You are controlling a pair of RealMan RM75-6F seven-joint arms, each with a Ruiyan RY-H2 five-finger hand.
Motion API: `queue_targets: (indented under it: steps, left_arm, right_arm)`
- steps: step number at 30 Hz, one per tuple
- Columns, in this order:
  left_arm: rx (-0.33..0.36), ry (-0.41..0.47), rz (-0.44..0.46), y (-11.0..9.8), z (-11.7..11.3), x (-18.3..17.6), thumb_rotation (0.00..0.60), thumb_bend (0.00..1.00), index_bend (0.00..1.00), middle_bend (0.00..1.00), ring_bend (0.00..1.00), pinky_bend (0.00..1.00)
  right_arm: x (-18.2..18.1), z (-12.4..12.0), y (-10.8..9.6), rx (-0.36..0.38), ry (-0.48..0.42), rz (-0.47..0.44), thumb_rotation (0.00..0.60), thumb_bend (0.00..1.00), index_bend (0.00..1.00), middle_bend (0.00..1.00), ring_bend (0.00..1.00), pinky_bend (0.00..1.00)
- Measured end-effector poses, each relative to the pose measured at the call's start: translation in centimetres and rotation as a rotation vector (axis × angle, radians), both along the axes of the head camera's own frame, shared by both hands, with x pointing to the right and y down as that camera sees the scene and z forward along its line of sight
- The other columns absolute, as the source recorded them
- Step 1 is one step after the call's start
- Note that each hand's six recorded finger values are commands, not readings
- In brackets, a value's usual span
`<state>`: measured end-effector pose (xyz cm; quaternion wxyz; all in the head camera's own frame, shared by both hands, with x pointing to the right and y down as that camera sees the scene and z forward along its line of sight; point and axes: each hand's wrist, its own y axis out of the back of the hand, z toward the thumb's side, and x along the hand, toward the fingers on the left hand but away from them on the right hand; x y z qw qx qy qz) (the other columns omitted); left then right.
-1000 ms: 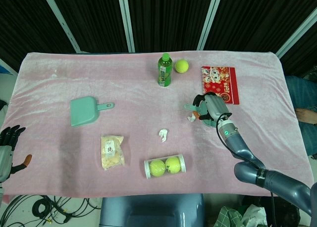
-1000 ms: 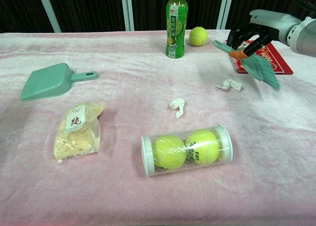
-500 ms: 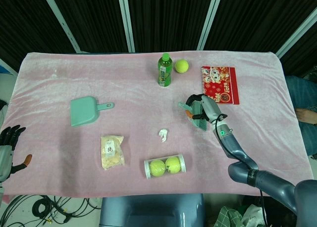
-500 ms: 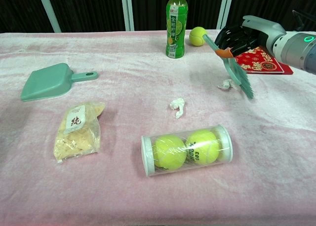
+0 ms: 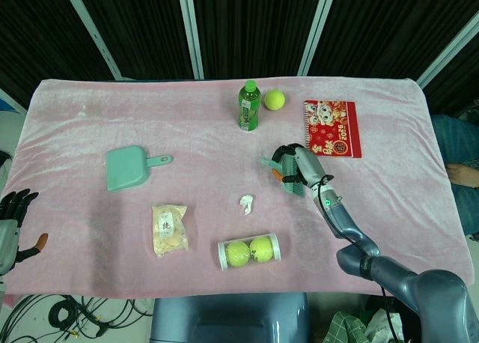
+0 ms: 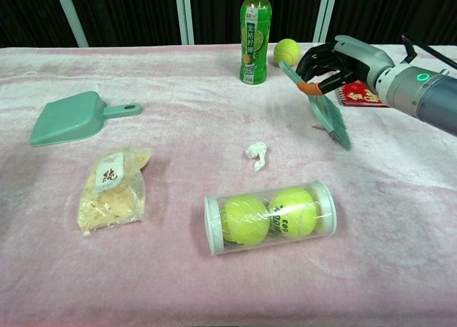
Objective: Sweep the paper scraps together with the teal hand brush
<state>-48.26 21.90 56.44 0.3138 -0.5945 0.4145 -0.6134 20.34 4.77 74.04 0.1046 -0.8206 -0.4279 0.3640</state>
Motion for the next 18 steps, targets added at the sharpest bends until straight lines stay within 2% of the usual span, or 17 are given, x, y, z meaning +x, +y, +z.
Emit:
queue_targets:
  steps: [3, 9, 18]
  left_arm:
    - [0.0, 0.0, 0.002, 0.0, 0.0, 0.0, 0.6, 0.31, 0.14, 0.08, 0.01, 0.17]
    - [0.0, 0.002, 0.002, 0.0, 0.0, 0.0, 0.6, 0.31, 0.14, 0.08, 0.01, 0.17]
    - [-0.01, 0.003, 0.001, 0.0, 0.0, 0.0, 0.6, 0.31, 0.14, 0.08, 0.01, 0.19]
  right_arm:
    - [-0.6, -0.1, 0.1, -0.023, -0.055, 0.027, 0.6, 0.46, 0.68, 0.63, 0.33, 0.15]
    - [-2.2, -0.8, 0.4, -0.12, -0.262, 0.131, 0.6, 0.48, 0.69, 0.64, 0.33, 0.15]
    - [-5.2, -3.0, 1.6, -0.369, -0.706, 0.301, 0.6, 0.48, 0.69, 0.64, 0.33, 0.15]
